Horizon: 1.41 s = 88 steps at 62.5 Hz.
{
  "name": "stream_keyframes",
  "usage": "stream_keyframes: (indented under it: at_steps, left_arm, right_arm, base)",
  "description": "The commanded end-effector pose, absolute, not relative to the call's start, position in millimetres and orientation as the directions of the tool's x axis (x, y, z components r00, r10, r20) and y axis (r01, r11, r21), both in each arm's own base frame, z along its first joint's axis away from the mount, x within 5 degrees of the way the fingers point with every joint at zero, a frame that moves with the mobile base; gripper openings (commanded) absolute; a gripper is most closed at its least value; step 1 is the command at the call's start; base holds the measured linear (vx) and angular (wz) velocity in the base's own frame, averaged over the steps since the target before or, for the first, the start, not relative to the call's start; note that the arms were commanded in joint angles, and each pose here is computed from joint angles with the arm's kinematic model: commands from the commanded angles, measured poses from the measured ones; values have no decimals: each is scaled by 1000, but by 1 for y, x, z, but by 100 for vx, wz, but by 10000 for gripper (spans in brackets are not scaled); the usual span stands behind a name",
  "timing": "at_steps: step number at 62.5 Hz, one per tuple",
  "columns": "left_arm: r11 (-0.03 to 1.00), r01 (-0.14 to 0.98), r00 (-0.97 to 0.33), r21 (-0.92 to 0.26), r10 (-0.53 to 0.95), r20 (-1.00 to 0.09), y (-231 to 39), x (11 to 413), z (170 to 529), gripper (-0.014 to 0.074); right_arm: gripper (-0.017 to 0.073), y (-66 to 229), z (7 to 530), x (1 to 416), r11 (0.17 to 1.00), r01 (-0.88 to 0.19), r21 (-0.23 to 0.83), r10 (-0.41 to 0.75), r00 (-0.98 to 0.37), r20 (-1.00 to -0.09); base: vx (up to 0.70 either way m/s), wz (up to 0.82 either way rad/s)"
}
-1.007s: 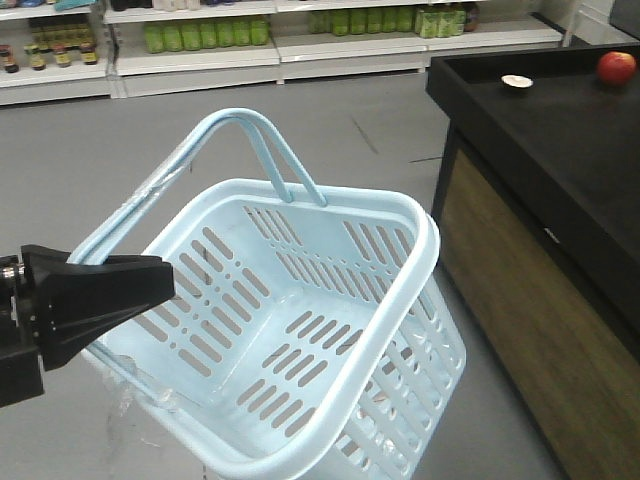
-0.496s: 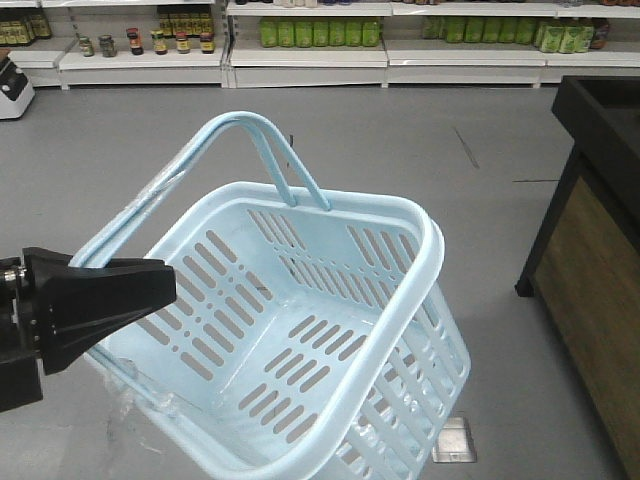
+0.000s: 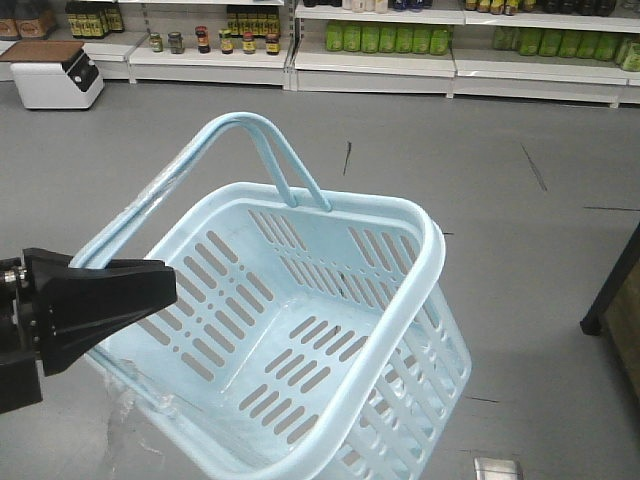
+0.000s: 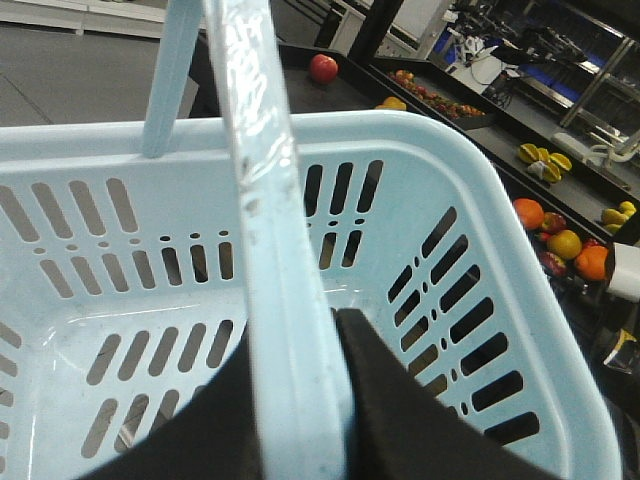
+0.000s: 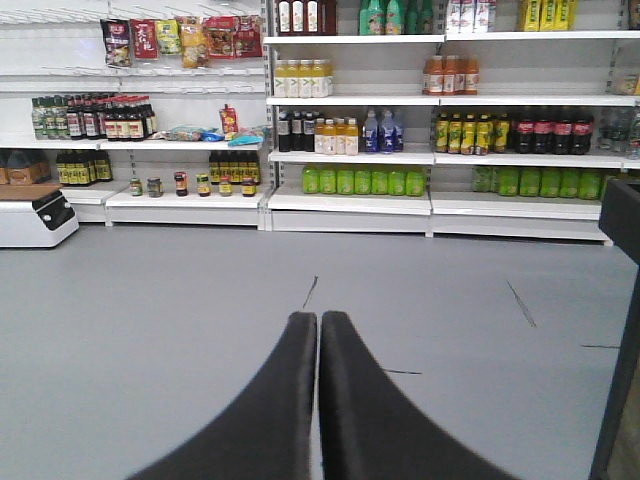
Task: Pick three apples into basket with both arms
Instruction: 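Drive the base away from the table holding the basket aloft, then turn the base toward the table with apples, basket held in left gripper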
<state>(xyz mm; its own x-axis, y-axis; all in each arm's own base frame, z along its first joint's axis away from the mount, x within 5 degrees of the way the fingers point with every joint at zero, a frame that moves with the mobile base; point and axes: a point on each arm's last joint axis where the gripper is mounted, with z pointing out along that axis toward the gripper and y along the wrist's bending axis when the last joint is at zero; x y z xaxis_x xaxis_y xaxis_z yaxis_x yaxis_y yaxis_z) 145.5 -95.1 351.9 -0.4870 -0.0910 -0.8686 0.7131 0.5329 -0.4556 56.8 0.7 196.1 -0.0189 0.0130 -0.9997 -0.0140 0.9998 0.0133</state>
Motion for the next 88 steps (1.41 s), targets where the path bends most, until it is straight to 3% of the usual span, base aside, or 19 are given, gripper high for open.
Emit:
stream_keyframes:
  at_steps: [1,88]
  left_arm:
    - [532,721,-460,-445,-114,-881,-95,144,364,-7]
    - [530,722,-460,-445,-114,-881,-95,144,364,-7]
  right_arm:
    - [-1,1,199,56,1000,-10,3,3,49,-999]
    - [-1,1,199,56,1000,-10,3,3,49,-999]
  base:
    - [15,20]
    - [21,2]
